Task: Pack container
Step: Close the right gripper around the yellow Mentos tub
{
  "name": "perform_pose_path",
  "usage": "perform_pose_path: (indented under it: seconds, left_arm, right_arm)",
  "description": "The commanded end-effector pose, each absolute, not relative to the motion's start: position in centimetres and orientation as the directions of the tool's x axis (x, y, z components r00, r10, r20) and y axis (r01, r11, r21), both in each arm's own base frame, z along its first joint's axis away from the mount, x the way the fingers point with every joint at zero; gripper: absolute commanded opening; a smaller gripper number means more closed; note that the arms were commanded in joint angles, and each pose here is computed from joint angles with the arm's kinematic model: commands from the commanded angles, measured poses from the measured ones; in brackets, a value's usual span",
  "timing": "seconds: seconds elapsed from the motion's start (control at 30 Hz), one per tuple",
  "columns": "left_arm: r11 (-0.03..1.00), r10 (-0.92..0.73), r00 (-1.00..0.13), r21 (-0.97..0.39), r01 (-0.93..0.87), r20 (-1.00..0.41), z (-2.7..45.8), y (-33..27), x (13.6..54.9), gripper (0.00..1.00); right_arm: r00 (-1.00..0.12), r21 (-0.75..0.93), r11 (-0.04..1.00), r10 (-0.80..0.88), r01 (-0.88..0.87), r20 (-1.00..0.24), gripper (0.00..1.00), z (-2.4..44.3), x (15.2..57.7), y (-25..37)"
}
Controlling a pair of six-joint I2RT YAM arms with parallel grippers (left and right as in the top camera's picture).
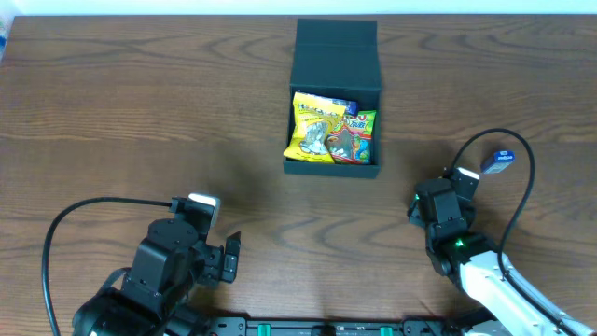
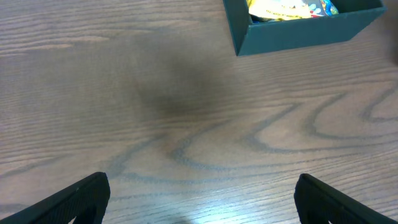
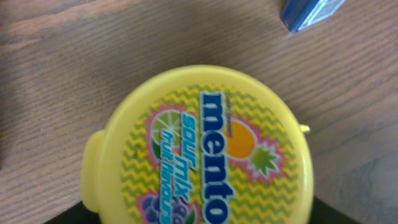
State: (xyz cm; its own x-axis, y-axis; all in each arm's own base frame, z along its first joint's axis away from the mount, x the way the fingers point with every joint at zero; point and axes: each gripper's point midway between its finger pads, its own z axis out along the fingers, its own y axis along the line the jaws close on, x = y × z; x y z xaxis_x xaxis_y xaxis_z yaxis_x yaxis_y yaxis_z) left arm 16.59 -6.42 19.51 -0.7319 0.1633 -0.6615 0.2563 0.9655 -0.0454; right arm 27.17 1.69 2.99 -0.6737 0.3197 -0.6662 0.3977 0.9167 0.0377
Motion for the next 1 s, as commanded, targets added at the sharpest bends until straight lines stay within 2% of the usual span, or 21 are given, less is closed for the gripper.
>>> perform_pose_path:
  seconds: [0.0,0.07,0.13,0.27,0.33,0.47,0.53,0.8,0.97]
  left_arm:
    - [0.965,0.170,-0.731,-0.038,0.259,-0.661,19.5,-6.3,16.6,0.96]
    - [0.965,0.170,-0.731,-0.038,0.259,-0.661,19.5,-6.3,16.6,0.96]
    - [0.965,0.170,-0.730,-0.038,0.259,-0.661,19.5,-6.3,16.6,0.95]
    - [0.965,0.170,-0.731,-0.038,0.259,-0.661,19.5,-6.3,16.6,0.96]
    - [0.965,0.170,-0.731,-0.038,0.259,-0.661,19.5,-6.3,16.6,0.96]
    - [0.965,0.170,-0.731,-0.038,0.259,-0.661,19.5,-6.3,16.6,0.96]
    - [0.965,0.170,-0.731,-0.038,0.259,-0.661,19.5,-6.3,16.6,0.96]
    - [0.965,0.170,-0.730,-0.038,0.259,-0.661,19.5,-6.3,16.6,0.96]
    - [0.965,0.170,-0.730,-0.038,0.259,-0.661,19.5,-6.3,16.6,0.96]
  right_arm:
    - [-0.665,0.019,0.907,0.322,0.420,-0.674,0.61,2.9,27.1,1.0]
    - [-0.666,0.017,0.907,0.322,0.421,-0.673,0.56,2.9,27.0,1.0]
    - [-0.667,0.017,0.907,0.322,0.421,-0.672,0.56,2.9,27.0,1.0]
    - [-0.667,0.017,0.907,0.321,0.420,-0.672,0.46,2.9,27.0,1.0]
    - [-0.666,0.018,0.907,0.322,0.420,-0.673,0.33,2.9,27.0,1.0]
    - [-0.662,0.022,0.907,0.323,0.421,-0.676,0.15,3.0,27.1,1.0]
    - [-0.658,0.027,0.907,0.325,0.420,-0.680,0.01,3.1,27.2,1.1]
    - [-0.603,0.117,0.922,0.333,0.368,-0.725,0.01,6.5,28.1,2.4]
    - [-0.635,0.185,0.945,0.318,0.269,-0.704,0.01,9.0,27.7,4.8]
